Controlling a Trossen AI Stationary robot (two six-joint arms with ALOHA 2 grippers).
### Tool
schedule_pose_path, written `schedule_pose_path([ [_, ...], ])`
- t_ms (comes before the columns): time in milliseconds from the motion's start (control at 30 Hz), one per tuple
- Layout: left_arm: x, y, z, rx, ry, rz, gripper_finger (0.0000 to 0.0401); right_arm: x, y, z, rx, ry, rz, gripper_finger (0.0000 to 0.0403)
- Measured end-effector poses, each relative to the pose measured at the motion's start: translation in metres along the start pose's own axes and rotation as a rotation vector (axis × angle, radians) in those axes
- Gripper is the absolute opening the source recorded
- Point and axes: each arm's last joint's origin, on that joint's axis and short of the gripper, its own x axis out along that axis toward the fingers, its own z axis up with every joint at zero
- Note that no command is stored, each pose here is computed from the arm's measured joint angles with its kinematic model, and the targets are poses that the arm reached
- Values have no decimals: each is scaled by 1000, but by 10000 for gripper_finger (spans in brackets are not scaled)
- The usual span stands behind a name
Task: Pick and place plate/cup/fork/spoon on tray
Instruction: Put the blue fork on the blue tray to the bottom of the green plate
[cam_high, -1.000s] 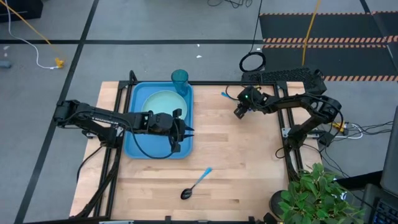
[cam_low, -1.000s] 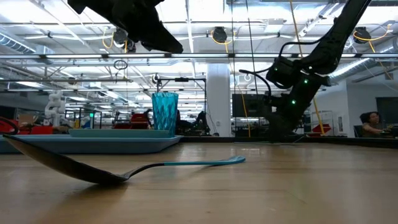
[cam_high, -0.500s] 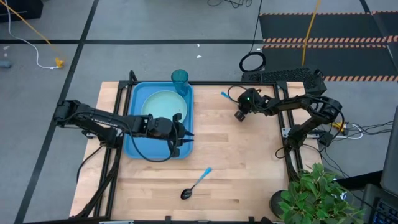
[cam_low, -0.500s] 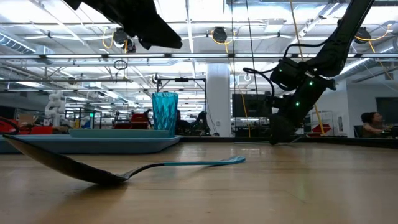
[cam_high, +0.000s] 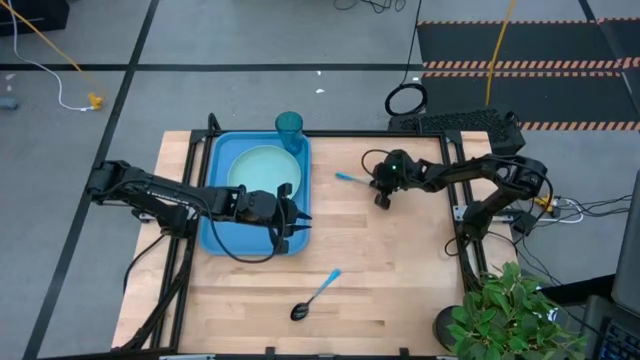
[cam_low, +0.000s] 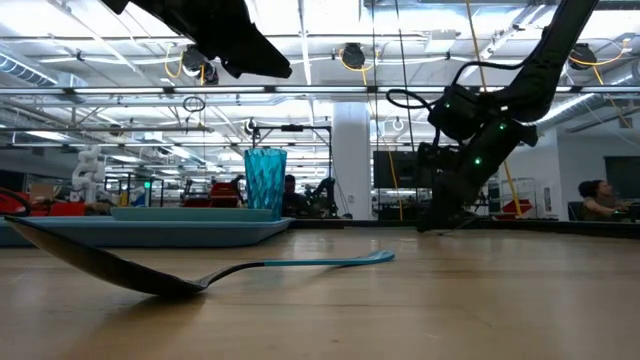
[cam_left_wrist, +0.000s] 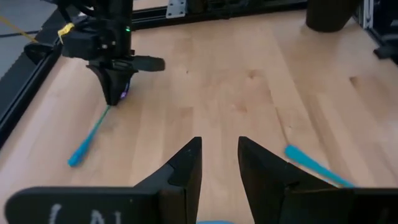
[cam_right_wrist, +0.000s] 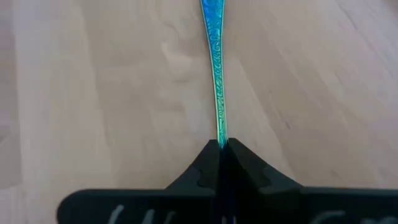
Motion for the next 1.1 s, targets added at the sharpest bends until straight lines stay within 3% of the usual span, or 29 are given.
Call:
schedule_pose_path([
  [300, 18, -2, -10, 97, 54, 0, 116, 2, 28, 9, -126, -60, 46, 4],
  [700, 44, 12, -19, 68, 58, 68, 233, -13, 68, 28, -251, -208, 90, 4],
  [1100, 69, 16, -26, 82, 19, 151, 239, -24, 109, 63, -344, -253, 101, 4],
])
